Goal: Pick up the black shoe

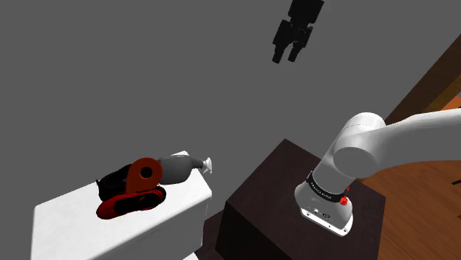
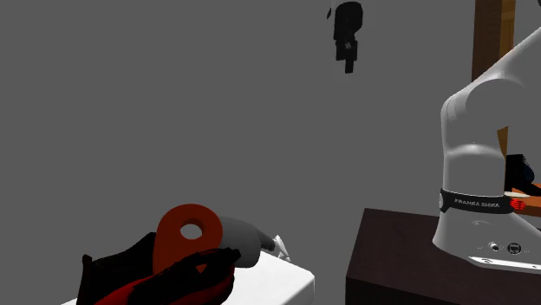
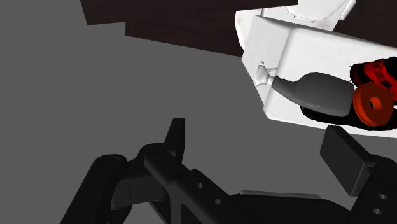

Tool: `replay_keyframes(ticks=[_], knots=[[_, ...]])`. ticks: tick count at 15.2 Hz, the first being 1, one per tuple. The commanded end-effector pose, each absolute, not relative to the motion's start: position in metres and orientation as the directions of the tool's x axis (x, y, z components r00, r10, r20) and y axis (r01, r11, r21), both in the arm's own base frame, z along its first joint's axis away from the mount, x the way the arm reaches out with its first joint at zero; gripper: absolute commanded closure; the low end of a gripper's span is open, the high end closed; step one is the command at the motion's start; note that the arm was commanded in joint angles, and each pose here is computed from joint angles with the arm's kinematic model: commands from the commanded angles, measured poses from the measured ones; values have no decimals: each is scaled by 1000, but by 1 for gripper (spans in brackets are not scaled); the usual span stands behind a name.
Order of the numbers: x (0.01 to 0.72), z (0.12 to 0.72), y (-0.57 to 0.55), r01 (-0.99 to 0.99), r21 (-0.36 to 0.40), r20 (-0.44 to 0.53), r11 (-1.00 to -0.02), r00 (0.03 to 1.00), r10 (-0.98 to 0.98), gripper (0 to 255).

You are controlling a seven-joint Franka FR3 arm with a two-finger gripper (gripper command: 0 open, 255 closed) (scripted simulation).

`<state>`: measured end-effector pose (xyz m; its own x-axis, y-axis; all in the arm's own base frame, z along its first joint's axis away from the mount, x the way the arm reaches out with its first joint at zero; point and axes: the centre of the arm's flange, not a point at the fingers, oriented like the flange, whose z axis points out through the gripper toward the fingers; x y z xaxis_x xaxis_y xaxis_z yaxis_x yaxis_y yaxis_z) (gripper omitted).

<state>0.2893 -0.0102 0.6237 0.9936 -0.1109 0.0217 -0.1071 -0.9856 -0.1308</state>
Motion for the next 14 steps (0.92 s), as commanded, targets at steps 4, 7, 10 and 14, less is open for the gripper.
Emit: replay_keyframes(ticks=[4,7,10,14], knots=[[302,605,23,-121,-124,19,-985,992,-125,0],[315,586,57,-136,-118,16,-984,990,-139,0],[329,567,90,-150,-111,14,-982,988,-152,0],[348,542,133,-169,-102,11,-980,985,-171,0]])
